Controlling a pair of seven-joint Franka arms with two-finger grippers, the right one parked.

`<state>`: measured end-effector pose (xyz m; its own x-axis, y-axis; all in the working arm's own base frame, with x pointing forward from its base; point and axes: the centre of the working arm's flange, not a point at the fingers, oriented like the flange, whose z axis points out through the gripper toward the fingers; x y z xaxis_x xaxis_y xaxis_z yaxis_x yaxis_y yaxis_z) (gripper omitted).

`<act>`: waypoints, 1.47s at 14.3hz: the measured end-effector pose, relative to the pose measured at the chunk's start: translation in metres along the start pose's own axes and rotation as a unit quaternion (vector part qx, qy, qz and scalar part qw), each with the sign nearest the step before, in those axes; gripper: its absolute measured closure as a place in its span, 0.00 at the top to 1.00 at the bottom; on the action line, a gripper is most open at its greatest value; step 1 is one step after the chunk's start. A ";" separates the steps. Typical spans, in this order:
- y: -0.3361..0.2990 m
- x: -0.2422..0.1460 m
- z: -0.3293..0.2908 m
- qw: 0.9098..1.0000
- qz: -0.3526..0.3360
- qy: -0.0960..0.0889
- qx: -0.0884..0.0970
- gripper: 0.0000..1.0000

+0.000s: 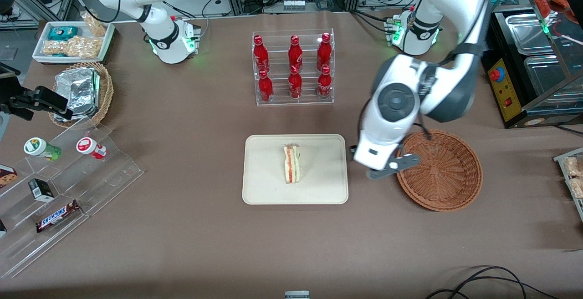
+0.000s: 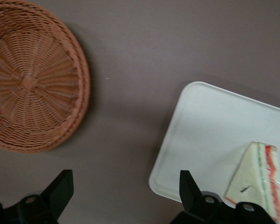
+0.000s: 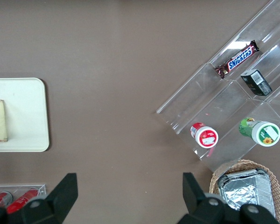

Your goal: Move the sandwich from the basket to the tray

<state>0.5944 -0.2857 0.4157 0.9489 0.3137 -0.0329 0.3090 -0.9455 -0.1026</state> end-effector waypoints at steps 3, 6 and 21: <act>-0.062 0.014 -0.003 1.000 0.017 -0.015 0.000 1.00; -0.127 0.021 -0.010 0.999 0.042 -0.026 -0.005 1.00; -0.268 0.029 -0.100 0.991 0.121 -0.045 -0.021 1.00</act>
<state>0.5454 -0.0320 0.5416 0.9867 0.0812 -0.1411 0.0763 -0.9963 -0.0397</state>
